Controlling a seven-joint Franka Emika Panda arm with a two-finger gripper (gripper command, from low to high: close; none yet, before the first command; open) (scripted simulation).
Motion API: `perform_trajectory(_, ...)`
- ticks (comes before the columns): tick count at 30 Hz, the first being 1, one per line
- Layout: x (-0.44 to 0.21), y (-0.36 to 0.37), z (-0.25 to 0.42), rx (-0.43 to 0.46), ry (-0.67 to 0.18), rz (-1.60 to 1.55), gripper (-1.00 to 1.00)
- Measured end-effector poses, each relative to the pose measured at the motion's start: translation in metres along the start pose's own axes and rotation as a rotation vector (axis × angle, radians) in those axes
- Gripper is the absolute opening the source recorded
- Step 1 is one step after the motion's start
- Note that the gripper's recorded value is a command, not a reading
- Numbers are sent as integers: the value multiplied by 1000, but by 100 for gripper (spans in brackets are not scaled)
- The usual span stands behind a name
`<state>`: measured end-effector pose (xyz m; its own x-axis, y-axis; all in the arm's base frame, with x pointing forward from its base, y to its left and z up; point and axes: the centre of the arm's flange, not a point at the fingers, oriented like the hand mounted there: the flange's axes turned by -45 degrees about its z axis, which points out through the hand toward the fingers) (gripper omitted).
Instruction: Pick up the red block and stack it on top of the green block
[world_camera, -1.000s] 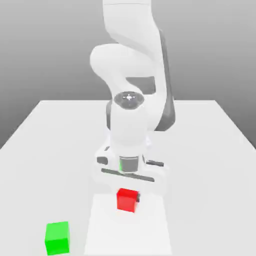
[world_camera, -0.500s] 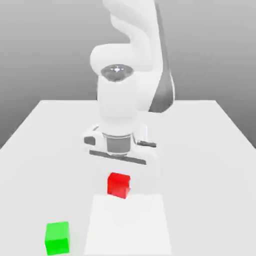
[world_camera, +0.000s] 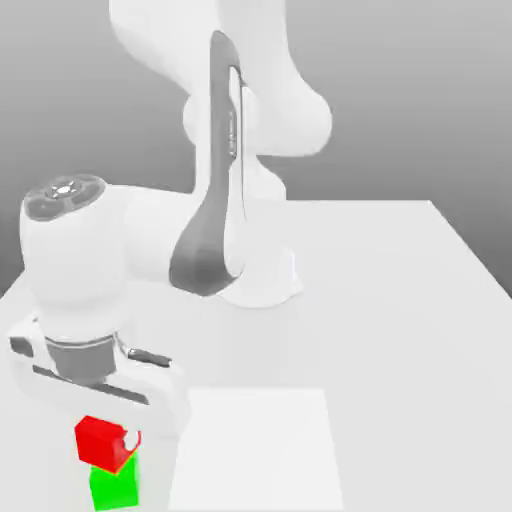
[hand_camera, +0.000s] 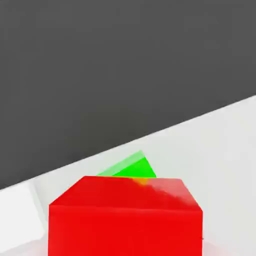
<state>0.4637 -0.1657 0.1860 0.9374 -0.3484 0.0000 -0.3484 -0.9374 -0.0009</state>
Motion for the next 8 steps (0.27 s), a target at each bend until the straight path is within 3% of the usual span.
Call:
perform_trajectory(4,0,0,4,0,0,0,100)
perform_trajectory(8,1,0,-34,0,1,-1,100)
